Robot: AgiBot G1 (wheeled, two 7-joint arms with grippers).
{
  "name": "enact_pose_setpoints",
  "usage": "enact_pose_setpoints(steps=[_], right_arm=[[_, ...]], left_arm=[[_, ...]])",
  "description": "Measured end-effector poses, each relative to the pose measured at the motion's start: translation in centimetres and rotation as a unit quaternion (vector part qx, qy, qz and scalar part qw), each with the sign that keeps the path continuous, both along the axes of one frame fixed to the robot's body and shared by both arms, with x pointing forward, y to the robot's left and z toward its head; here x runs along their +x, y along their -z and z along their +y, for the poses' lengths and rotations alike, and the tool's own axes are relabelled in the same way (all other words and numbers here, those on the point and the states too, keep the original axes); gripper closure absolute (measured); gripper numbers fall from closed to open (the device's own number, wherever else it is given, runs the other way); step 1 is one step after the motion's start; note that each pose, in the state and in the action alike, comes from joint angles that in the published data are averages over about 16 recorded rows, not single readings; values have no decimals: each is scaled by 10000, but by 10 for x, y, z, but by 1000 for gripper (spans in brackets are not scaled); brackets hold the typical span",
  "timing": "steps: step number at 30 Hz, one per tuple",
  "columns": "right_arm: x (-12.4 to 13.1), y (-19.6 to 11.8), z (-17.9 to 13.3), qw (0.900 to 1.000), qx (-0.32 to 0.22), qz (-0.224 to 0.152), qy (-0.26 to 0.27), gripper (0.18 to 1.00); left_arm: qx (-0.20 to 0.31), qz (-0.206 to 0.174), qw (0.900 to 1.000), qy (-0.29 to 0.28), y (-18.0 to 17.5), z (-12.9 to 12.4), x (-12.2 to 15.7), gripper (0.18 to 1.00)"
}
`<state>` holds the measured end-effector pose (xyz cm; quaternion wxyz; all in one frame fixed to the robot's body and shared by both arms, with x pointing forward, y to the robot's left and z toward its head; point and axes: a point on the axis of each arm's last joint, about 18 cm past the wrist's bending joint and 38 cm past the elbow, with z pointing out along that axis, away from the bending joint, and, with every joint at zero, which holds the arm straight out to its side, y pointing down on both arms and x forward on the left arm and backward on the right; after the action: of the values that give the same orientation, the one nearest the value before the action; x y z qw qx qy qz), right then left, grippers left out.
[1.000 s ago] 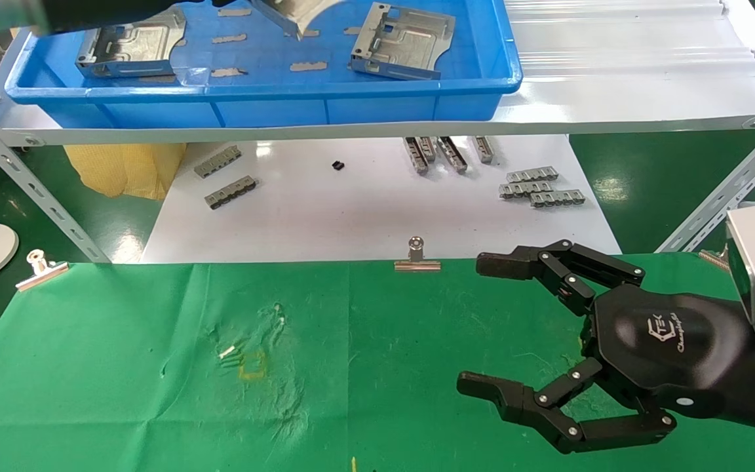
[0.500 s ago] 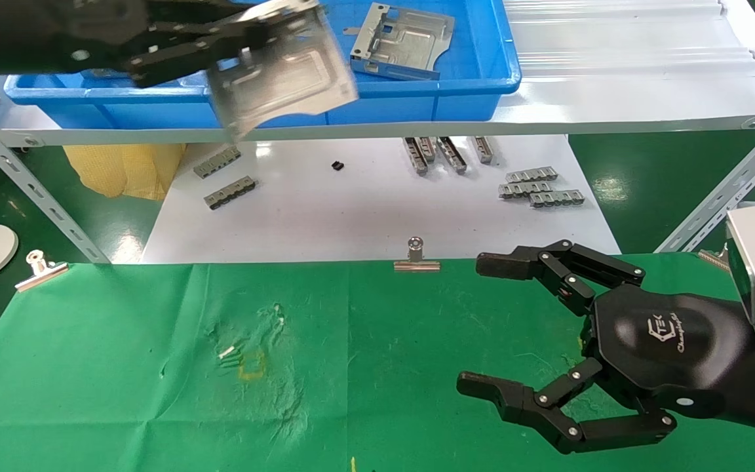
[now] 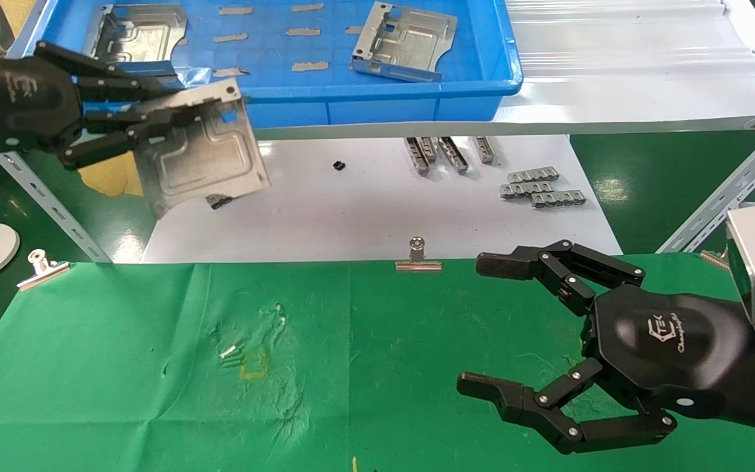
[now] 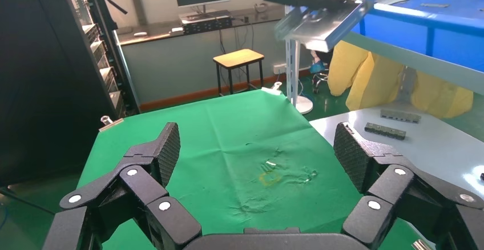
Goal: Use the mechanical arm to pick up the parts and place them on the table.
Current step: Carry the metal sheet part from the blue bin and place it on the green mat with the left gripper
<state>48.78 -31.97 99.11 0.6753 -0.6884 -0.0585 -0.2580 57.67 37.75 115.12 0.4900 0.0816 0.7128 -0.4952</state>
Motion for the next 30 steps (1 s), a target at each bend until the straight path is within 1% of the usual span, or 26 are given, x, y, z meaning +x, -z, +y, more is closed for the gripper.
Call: enact_pose_setpoints(steps=[4, 10, 17, 23, 30], right_arm=[[0, 0, 0, 10000, 0, 0, 0, 179], [0, 0, 0, 10000, 0, 0, 0, 179], [0, 0, 0, 10000, 0, 0, 0, 179], [0, 0, 0, 10000, 0, 0, 0, 179], [0, 0, 0, 10000, 0, 0, 0, 179]], left_arm=[[-31, 90, 9999, 33, 15, 6, -2, 906], [-127, 160, 9996, 185, 28, 8, -9, 906], [17, 277, 9990, 336, 45, 4, -14, 906], [418, 502, 9970, 404, 71, -4, -8, 906], [1094, 823, 9898, 386, 117, -14, 12, 906]])
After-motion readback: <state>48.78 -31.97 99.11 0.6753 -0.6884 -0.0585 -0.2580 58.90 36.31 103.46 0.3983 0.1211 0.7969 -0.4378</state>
